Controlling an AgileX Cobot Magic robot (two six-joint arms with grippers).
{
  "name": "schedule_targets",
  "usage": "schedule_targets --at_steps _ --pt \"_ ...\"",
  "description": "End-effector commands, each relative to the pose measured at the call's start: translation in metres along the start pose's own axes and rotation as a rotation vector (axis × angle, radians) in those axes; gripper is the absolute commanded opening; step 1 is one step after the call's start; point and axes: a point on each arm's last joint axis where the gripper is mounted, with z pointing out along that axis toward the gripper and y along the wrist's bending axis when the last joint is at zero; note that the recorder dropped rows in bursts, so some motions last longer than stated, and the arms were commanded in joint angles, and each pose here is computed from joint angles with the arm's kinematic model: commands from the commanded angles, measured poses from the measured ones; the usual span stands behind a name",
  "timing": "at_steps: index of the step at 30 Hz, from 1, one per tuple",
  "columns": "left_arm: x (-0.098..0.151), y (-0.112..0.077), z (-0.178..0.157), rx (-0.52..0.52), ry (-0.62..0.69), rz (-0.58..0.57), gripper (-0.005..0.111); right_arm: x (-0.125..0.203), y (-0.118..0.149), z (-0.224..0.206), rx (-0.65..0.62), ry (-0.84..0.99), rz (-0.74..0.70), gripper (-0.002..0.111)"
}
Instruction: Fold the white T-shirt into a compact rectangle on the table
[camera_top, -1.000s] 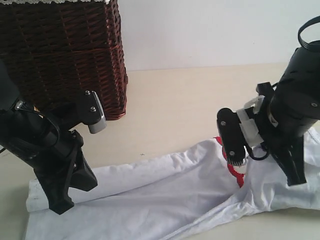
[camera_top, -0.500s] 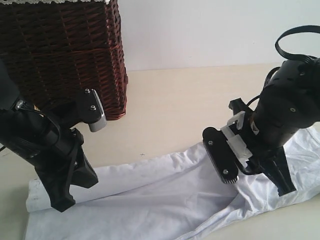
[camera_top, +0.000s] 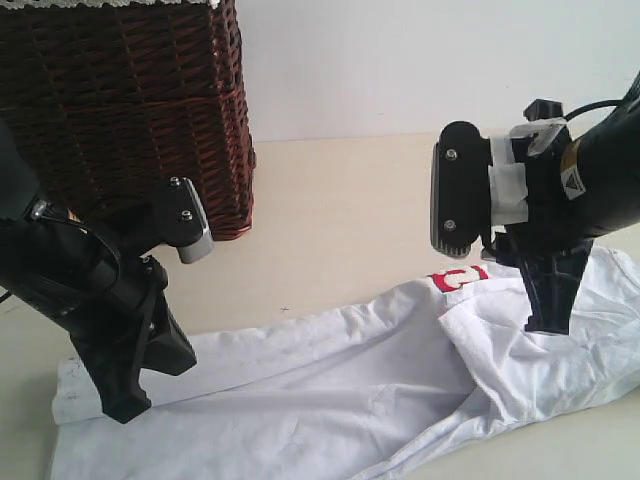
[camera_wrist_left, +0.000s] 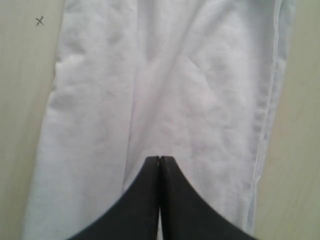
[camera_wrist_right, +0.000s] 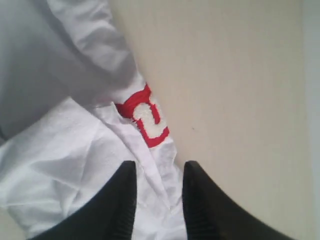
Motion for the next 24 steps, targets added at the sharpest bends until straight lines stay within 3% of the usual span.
schedule_targets --at_steps 1,4,9,13,16,19,21,24 --pt "-0.001 -0.002 -0.001 0.008 0.002 -0.001 0.001 0.003 0.012 0.008 -0.111 0.052 0.145 0.014" --pt "0.000 -0.003 -0.001 0.020 0.009 -0.001 0.001 0.002 0.022 0.027 -0.211 0.114 0.169 0.000" --pt "0.001 -0.005 -0.001 0.043 0.025 0.000 0.001 0.010 0.032 0.073 -0.285 0.261 0.300 0.000" --pt "0.006 -0.006 0.002 0.042 0.038 -0.001 0.001 0.039 0.036 0.115 -0.353 0.395 0.428 0.000" --pt "0.011 -0.005 0.006 0.016 0.049 0.008 0.001 0.055 0.039 0.130 -0.391 0.448 0.472 0.000" --pt "0.011 -0.004 0.007 0.007 0.048 0.010 0.002 0.051 0.043 0.132 -0.453 0.409 0.429 0.000" --pt "0.011 -0.004 0.007 -0.001 0.047 0.014 0.006 0.041 0.041 0.129 -0.483 0.348 0.405 0.000" --pt "0.012 -0.003 0.007 -0.009 0.060 -0.034 0.024 0.026 0.024 0.110 -0.466 0.260 0.479 0.007"
